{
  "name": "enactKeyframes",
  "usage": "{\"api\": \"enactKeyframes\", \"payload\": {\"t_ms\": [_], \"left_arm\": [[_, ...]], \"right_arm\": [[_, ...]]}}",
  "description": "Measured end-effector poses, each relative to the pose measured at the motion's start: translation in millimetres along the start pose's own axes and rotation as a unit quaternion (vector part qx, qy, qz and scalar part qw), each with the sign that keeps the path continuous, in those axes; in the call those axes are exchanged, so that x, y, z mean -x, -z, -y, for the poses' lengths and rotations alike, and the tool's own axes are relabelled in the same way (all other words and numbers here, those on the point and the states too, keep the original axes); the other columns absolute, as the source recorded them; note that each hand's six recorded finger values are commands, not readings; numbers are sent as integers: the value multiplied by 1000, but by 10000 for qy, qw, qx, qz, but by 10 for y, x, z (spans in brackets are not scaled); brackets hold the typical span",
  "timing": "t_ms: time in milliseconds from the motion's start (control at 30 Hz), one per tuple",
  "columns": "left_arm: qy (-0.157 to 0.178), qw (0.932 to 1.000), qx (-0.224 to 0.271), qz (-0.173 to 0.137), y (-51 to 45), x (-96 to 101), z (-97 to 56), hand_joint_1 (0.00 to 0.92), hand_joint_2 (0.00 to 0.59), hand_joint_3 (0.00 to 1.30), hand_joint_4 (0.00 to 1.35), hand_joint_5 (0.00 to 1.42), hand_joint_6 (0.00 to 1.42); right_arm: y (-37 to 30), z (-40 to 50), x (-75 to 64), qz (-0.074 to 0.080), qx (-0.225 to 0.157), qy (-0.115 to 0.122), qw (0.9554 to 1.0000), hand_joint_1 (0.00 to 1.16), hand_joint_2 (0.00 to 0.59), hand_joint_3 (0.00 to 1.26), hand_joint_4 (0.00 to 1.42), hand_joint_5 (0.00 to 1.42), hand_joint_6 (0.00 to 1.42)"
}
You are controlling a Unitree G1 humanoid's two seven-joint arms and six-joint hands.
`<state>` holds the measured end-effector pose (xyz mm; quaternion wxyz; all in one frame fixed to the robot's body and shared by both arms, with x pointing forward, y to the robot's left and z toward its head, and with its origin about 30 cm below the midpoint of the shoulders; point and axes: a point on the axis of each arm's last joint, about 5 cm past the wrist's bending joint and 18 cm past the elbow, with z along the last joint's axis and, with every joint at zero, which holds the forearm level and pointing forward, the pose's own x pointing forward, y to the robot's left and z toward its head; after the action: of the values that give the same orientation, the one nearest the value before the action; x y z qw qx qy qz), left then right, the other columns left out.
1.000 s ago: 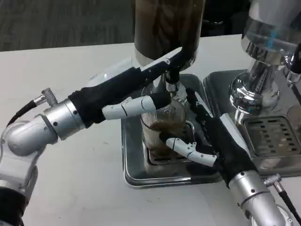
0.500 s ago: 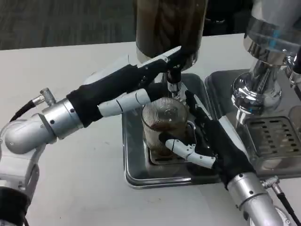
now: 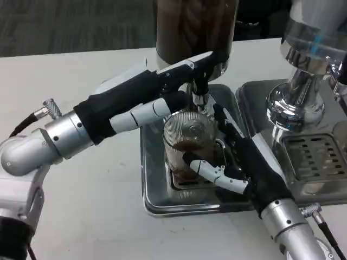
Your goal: Grasp the cup under the faucet to collect the drink, then remove the cup.
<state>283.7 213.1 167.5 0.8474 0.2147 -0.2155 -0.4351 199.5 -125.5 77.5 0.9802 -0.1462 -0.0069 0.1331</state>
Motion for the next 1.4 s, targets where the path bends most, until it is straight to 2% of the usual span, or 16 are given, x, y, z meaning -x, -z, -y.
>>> {"api": "enactKeyframes", "payload": {"t_ms": [467,833,1067,1200,1400], "left_arm": [[-69,9996,-131,229,-88,-7,-48,0,163,92,0,7,31],[-417,9960,-172,774,-244,30,-119,0,166,105,0,28,49],[-667,9906,-238,1167,-365,99,-146,0,169,140,21,53,61],[-778,9898,-260,1162,-380,186,-89,0,169,162,44,74,78],[-1056,9906,-110,859,-310,403,32,0,169,192,88,111,105]], "right_arm": [[11,-6,0,7,-10,39,10000,698,227,0,0,0,0],[15,-9,-7,14,-15,30,10000,695,227,0,0,0,0],[12,-10,-9,32,-19,32,10000,695,227,0,0,0,0],[8,-9,-10,64,-18,34,10000,695,227,0,0,0,0],[3,-3,-13,120,-9,36,9999,695,227,0,0,0,0]]}}
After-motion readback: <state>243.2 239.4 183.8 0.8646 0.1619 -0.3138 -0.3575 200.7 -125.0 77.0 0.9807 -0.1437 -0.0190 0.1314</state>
